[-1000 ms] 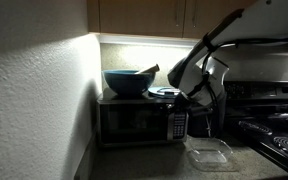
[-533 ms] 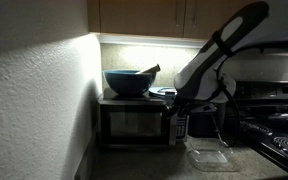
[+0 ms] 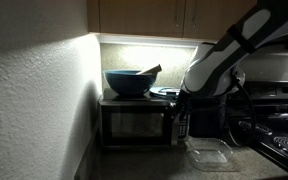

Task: Fully open the microwave

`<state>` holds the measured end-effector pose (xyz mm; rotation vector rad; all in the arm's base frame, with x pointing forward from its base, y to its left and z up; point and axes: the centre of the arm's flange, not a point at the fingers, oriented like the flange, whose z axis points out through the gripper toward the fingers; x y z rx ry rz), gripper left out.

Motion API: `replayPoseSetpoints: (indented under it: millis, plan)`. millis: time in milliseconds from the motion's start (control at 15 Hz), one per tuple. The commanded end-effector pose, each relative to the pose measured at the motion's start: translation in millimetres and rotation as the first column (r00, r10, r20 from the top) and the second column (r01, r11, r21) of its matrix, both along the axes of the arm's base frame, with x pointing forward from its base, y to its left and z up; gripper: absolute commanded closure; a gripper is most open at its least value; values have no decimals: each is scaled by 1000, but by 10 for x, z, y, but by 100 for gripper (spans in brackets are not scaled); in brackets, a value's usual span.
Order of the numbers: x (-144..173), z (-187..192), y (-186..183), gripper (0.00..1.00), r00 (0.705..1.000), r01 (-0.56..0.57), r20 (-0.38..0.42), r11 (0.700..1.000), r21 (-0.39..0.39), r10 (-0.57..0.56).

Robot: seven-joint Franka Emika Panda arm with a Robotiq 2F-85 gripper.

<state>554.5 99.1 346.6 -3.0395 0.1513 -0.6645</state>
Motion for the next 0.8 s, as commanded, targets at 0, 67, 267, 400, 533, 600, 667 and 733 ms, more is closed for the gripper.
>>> replayPoseSetpoints:
  millis: [0, 67, 267, 400, 533, 600, 667, 733]
  plan:
    - [-7, -2, -39, 54, 1000, 5, -3, 1000, 0, -5]
    - [-17, -12, -69, 54, 1000, 9, -6, 1000, 0, -9]
    - [-27, -27, -89, 54, 1000, 12, -10, 1000, -1, -12]
    - [-27, -27, -89, 54, 1000, 12, -10, 1000, -1, -12]
    - [-27, -27, -89, 54, 1000, 12, -10, 1000, -1, -12]
    - [-27, -27, -89, 54, 1000, 12, -10, 1000, -1, -12]
    - [-27, -27, -89, 54, 1000, 12, -10, 1000, -1, -12]
    - [-27, -27, -89, 54, 1000, 12, -10, 1000, -1, -12]
